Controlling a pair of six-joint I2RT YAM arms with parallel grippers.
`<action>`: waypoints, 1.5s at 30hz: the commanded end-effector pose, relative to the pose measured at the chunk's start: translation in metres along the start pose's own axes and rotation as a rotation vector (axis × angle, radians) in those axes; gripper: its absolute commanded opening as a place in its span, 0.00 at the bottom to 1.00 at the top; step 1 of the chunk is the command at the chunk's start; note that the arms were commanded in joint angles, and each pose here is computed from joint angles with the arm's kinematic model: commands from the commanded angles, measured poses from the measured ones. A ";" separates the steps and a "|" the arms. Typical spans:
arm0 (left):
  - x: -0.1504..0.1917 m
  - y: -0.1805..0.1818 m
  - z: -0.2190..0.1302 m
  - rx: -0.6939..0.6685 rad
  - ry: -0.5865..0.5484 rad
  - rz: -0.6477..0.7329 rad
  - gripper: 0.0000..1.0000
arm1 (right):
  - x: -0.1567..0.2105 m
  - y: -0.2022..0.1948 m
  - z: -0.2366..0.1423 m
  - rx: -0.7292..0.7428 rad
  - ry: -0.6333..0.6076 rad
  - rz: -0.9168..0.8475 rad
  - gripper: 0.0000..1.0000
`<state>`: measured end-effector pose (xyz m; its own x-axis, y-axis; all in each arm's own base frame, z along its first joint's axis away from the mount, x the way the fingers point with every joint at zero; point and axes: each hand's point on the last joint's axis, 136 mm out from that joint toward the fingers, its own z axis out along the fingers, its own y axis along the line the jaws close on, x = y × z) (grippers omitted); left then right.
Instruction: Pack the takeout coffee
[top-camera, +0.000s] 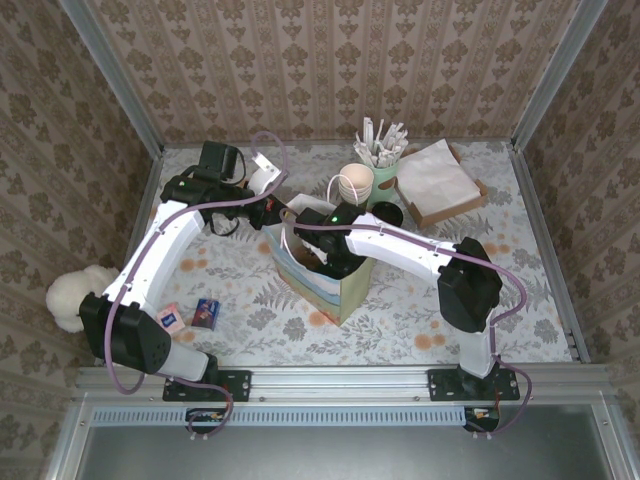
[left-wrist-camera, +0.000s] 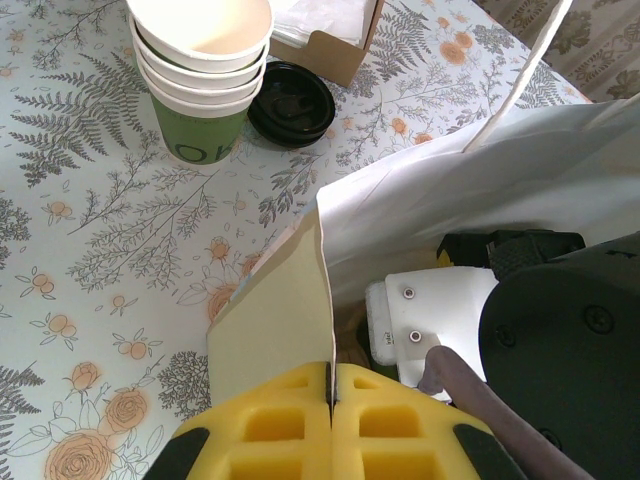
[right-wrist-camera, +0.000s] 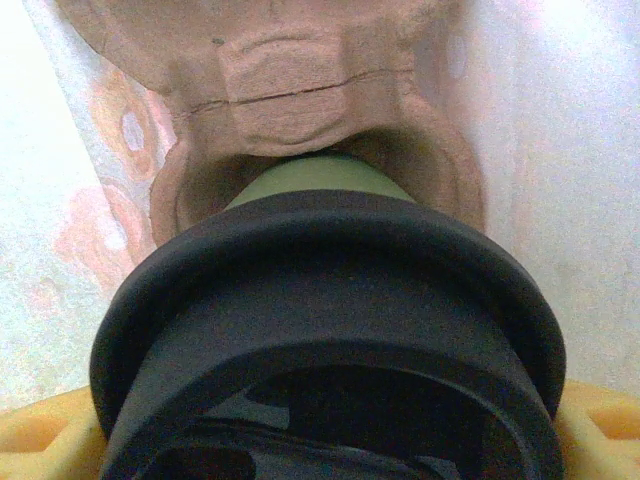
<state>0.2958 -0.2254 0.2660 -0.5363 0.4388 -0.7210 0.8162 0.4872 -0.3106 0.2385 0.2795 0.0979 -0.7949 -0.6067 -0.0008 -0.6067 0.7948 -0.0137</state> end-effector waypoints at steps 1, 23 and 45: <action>-0.001 -0.011 -0.002 0.029 -0.010 0.009 0.00 | 0.028 -0.017 0.066 0.071 0.212 0.011 0.55; -0.001 -0.012 -0.002 0.030 -0.009 0.010 0.00 | 0.027 -0.017 0.066 0.076 0.212 0.009 0.55; -0.005 -0.017 -0.002 0.052 -0.025 0.009 0.00 | 0.008 -0.013 0.044 0.055 0.141 0.038 0.64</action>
<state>0.2959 -0.2253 0.2661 -0.5414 0.4355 -0.7192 0.8125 0.4909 -0.3144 0.2397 0.2810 0.1031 -0.7956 -0.6058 0.0065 -0.6058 0.7955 -0.0141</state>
